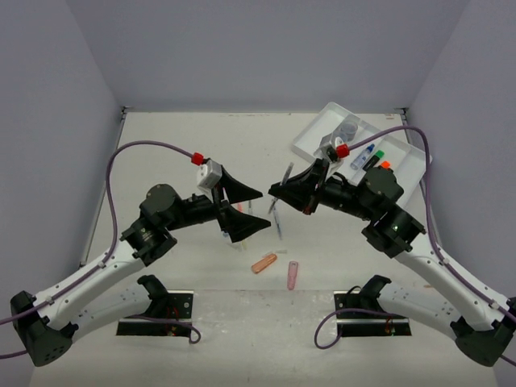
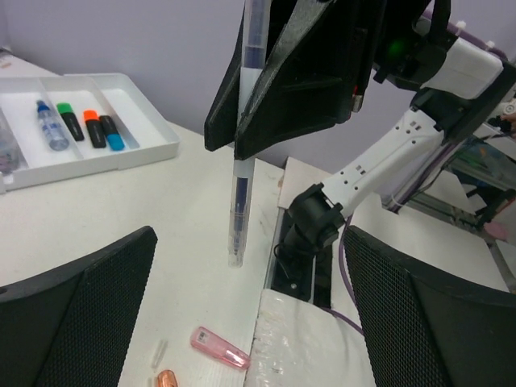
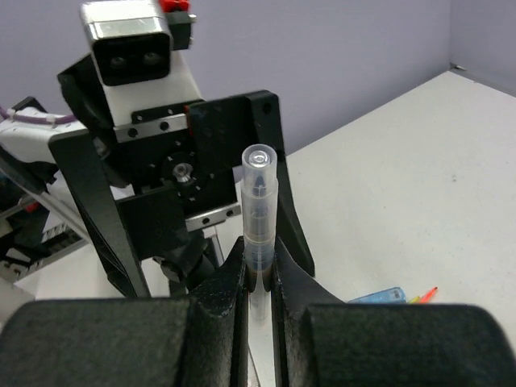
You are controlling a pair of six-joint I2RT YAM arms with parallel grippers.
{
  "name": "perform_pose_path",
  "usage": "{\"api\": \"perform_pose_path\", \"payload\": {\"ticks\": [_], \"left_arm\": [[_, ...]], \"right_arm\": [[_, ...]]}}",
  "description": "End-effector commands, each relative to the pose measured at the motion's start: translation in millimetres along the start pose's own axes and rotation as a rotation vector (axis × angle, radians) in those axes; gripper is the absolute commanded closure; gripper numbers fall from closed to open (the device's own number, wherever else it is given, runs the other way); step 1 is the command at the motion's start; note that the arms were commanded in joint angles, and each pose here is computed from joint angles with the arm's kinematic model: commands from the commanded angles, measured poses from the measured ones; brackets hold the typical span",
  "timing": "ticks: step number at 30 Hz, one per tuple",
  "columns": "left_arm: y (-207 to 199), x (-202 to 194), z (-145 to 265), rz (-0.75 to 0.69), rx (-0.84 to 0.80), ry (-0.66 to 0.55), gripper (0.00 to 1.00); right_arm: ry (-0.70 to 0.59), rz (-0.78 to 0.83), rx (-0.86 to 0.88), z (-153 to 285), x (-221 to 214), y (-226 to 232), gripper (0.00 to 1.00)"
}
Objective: Sort the stationery into containers
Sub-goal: Close the pen cap on the pen.
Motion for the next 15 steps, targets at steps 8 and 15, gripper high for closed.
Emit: {"api": "perform_pose_path", "payload": {"ticks": [8, 15], "left_arm": [[3, 63, 29, -0.086, 0.278, -0.124, 0.05], [-1, 98, 25, -0.082, 0.318, -0.194, 0.06]], "right_arm": [[-0.071, -0.029, -0.062, 20, 26, 10, 1.00], [0.084, 0.020, 0.053, 15, 4, 18, 1.00]]}}
Point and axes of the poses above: each gripper's point midway between its finger pads, its own z axis back along the fingers, its own y axis along the line the jaws close on, x = y × z, the point moved 3 cm from there along z, back along the fingers
